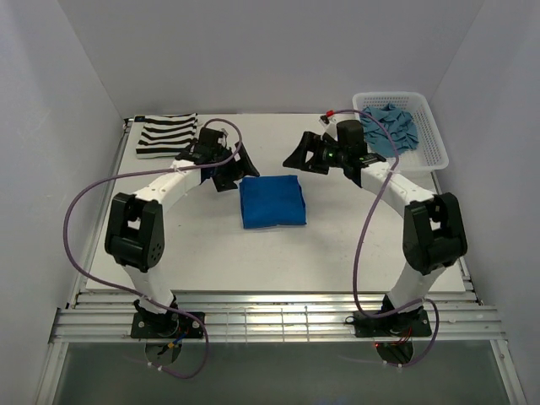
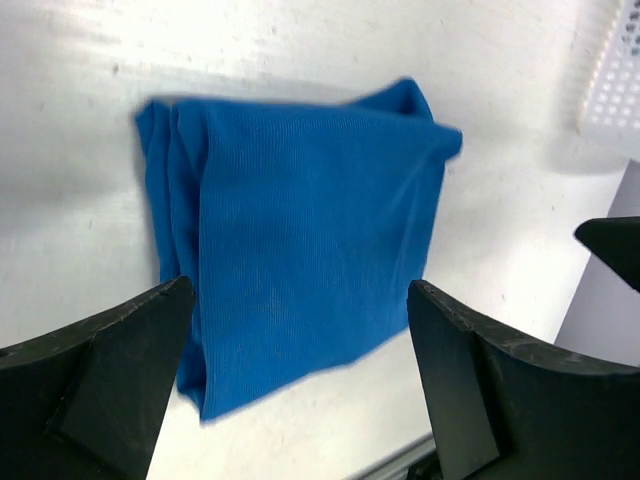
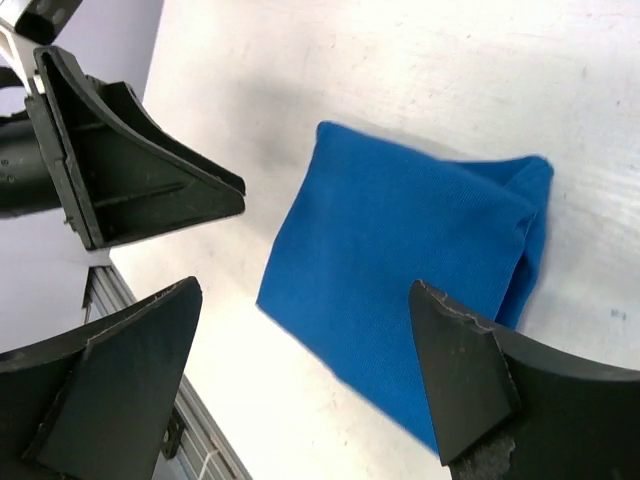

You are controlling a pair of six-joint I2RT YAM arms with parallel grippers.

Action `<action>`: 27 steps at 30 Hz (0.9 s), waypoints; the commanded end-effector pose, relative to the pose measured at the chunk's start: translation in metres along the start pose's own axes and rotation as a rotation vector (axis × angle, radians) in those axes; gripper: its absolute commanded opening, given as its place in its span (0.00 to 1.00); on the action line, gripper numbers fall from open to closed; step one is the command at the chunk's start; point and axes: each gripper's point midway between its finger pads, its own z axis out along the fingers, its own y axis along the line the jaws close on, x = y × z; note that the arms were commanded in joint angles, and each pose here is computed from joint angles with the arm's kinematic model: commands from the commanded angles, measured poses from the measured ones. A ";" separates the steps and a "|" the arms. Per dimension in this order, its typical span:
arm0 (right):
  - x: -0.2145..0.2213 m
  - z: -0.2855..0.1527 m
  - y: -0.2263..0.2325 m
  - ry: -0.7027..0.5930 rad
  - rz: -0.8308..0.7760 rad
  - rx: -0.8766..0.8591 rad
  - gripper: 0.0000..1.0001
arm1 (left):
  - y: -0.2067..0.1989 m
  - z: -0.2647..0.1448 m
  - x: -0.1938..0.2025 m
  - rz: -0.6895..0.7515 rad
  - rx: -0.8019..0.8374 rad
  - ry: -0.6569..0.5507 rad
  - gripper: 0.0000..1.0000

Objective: Fold and stack the tank tops
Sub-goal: Fold the tank top

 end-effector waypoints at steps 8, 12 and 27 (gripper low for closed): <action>0.053 -0.073 -0.009 -0.013 -0.086 0.135 0.90 | 0.023 -0.038 0.030 0.086 -0.044 -0.008 0.98; 0.055 -0.094 -0.011 -0.038 -0.124 0.204 0.90 | 0.035 -0.025 0.039 0.077 -0.069 0.031 0.98; 0.059 -0.140 0.000 -0.055 -0.232 0.271 0.90 | 0.054 0.027 0.060 0.122 -0.046 0.158 0.98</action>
